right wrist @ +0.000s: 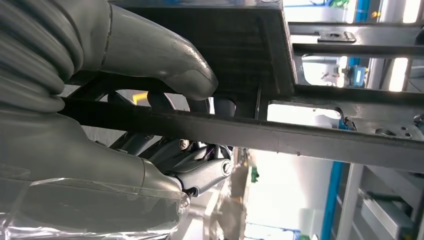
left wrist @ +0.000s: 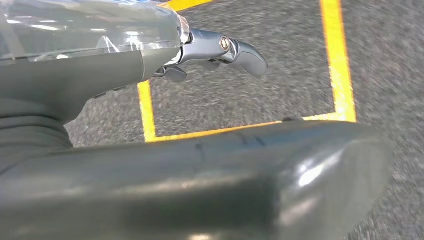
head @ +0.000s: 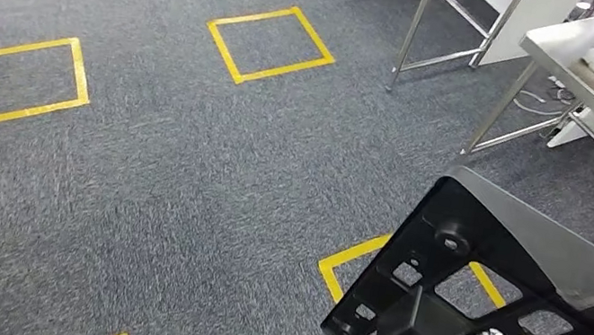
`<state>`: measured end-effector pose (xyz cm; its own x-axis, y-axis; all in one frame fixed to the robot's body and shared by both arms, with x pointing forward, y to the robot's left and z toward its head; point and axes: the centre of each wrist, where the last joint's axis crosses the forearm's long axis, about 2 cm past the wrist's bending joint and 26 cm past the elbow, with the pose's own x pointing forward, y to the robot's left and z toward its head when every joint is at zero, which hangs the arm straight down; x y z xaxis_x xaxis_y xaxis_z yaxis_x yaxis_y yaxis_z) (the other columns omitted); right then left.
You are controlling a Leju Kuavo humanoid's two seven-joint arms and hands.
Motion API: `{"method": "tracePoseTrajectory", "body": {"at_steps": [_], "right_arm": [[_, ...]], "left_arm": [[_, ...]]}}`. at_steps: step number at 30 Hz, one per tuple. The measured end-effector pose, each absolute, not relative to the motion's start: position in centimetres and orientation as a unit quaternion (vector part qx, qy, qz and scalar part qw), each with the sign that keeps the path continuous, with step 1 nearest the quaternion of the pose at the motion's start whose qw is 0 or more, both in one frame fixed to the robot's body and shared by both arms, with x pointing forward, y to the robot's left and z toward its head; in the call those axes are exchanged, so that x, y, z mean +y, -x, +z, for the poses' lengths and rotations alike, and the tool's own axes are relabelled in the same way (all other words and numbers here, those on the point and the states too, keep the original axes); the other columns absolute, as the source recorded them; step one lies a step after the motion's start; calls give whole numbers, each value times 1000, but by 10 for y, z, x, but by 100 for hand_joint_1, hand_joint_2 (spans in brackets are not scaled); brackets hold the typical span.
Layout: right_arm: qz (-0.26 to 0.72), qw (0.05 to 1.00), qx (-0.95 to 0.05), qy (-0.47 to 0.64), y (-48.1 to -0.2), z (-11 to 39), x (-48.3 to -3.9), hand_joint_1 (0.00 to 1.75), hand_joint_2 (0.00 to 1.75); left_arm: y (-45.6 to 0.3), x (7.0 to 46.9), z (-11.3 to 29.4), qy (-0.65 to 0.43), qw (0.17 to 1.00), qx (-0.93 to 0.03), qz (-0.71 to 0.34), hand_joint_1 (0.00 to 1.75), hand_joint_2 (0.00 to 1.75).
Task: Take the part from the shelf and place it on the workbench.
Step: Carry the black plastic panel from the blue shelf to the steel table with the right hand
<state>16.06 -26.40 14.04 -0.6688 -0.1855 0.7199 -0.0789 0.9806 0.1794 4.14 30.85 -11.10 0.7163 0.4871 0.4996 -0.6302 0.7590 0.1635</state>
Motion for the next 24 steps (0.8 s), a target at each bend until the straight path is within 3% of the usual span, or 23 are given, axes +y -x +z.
{"method": "tracePoseTrajectory", "body": {"at_steps": [24], "right_arm": [[-63,408,-909,-61,-171,142,-263,175,175]], "left_arm": [[-42,310,-111,-158,910,-225,310,0,0]]}}
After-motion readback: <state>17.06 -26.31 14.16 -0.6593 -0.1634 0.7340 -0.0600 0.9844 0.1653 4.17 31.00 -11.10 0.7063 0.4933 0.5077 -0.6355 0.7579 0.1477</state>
